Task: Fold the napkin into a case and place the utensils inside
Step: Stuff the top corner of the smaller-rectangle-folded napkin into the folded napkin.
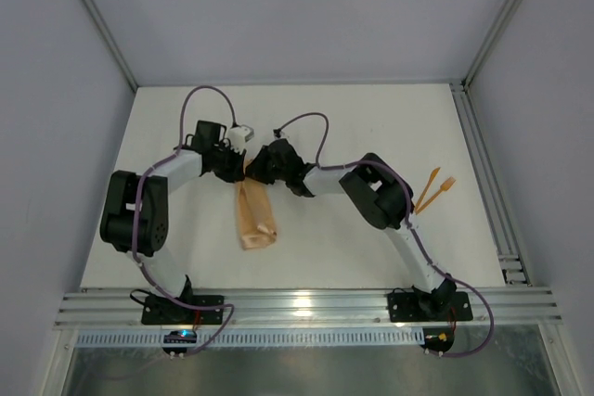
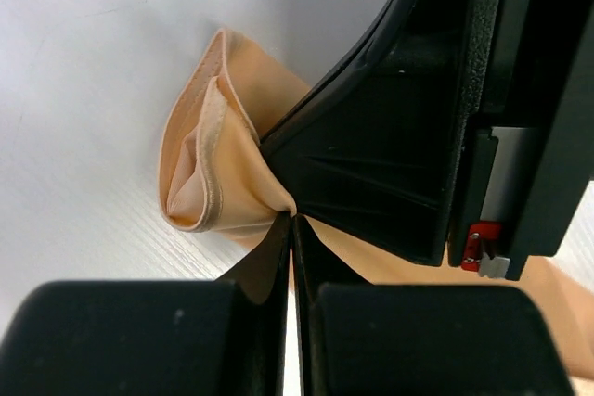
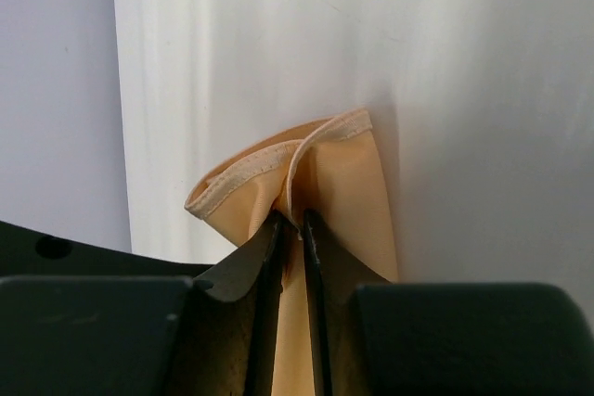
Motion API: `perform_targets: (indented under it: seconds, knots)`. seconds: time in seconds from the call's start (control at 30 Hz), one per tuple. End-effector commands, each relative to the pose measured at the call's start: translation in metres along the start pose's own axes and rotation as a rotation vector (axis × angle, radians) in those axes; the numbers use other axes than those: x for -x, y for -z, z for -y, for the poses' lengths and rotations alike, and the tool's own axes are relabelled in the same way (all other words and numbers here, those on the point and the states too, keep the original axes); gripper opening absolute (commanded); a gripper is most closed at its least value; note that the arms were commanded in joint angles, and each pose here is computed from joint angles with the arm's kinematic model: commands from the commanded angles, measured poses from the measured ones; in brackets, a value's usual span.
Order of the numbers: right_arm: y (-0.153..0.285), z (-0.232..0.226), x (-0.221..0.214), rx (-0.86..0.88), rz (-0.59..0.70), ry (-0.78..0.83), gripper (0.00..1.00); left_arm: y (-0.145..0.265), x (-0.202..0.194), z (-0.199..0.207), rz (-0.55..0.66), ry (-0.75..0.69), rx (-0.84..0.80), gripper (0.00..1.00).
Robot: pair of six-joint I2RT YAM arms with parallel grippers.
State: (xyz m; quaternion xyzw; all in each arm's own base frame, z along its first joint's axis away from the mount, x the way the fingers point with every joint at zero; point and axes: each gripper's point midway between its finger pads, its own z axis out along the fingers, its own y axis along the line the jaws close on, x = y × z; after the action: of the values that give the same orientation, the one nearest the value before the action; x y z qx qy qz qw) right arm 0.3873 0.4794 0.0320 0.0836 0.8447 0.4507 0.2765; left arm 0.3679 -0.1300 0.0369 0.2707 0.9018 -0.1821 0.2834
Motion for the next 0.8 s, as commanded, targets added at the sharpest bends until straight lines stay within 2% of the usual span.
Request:
perform_targets:
  seconds: [0.0, 0.2, 0.4, 0.57, 0.77]
  knots:
    - [-0.011, -0.004, -0.015, 0.001, -0.034, -0.003, 0.18, 0.004, 0.008, 0.011, 0.029, 0.016, -0.051, 0.00]
    - [0.006, -0.012, -0.006, -0.024, -0.006, 0.121, 0.18, -0.008, -0.013, -0.009, -0.080, 0.051, 0.028, 0.00]
    - [0.035, -0.024, -0.004, -0.026, -0.044, 0.301, 0.26, -0.017, -0.033, -0.015, -0.163, 0.092, 0.048, 0.00]
    - [0.059, -0.033, 0.000, -0.016, -0.040, 0.365, 0.31, -0.020, -0.038, -0.014, -0.178, 0.109, 0.042, 0.00]
    - [0.104, -0.039, -0.004, -0.039, -0.086, 0.560, 0.40, -0.019, -0.042, -0.014, -0.185, 0.103, 0.046, 0.00]
